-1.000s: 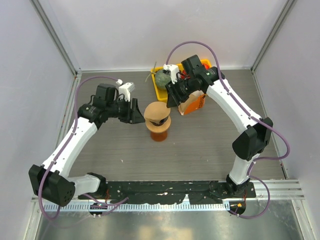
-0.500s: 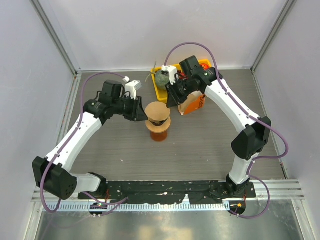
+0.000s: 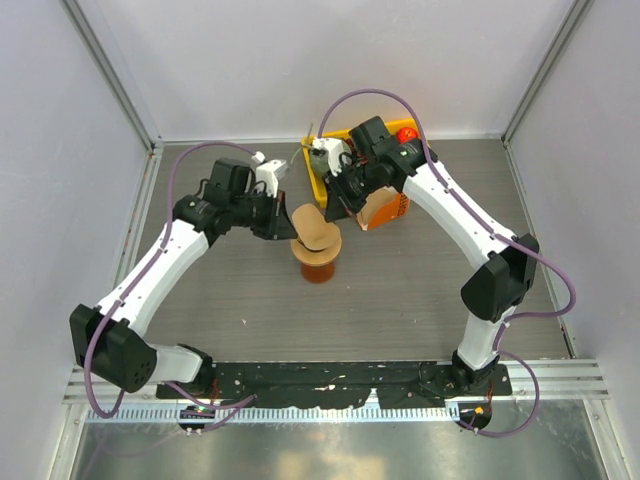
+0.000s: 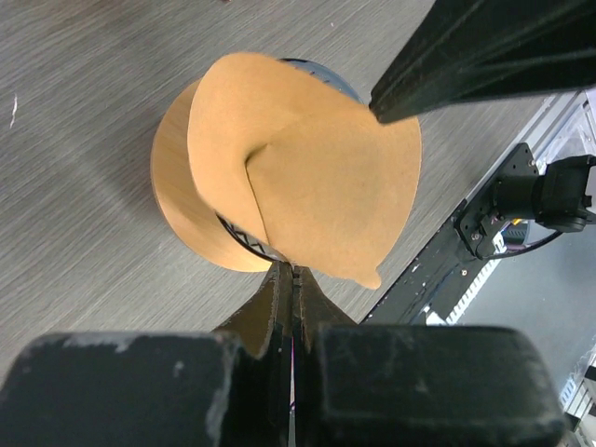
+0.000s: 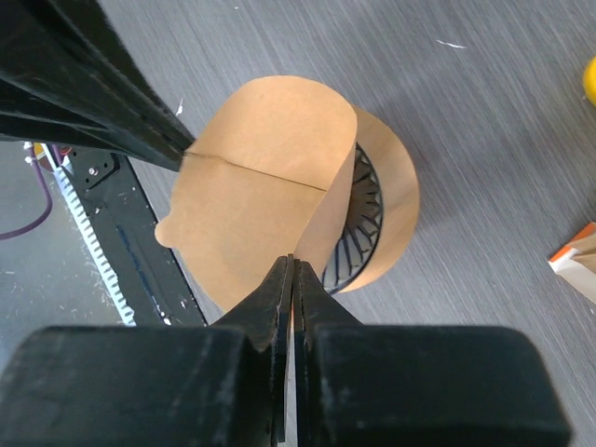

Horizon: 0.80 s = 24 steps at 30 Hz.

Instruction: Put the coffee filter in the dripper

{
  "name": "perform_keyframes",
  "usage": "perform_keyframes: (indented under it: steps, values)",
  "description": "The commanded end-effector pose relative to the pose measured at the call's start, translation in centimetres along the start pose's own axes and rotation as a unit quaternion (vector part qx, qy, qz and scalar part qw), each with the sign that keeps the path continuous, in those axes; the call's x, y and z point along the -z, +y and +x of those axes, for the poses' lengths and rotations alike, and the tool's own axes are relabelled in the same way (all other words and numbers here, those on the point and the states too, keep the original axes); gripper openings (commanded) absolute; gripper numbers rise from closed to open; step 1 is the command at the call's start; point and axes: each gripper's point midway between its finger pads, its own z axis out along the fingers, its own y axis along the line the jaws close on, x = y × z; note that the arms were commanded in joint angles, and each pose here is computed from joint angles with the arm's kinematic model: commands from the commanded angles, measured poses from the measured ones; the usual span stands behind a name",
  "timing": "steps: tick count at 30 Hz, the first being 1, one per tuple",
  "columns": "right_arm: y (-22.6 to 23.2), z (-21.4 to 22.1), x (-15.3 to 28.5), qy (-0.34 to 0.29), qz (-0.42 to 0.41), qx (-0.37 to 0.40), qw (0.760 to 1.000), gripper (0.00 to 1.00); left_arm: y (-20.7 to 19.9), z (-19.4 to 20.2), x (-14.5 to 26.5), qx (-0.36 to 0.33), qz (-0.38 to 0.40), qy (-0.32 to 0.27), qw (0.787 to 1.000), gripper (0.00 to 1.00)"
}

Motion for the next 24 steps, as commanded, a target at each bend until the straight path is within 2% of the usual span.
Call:
perform_keyframes:
  steps: [1, 16, 24]
  values:
    - [1.7, -0.7, -0.4, -0.007, -0.029, 0.011, 1.0, 0.05, -1.3, -2.8, 0.0, -0.027, 0.016, -0.035, 0.999, 0.0]
    - [2.5, -0.5, -2.7, 0.004, -0.076, -0.049, 0.996, 0.05, -1.6, -4.7, -1.9, 0.001, 0.035, -0.038, 0.999, 0.0]
    - [1.5, -0.6, -2.1, 0.002, -0.048, -0.036, 0.998, 0.05, -1.2, -3.5, -1.2, -0.007, 0.022, -0.028, 0.999, 0.0]
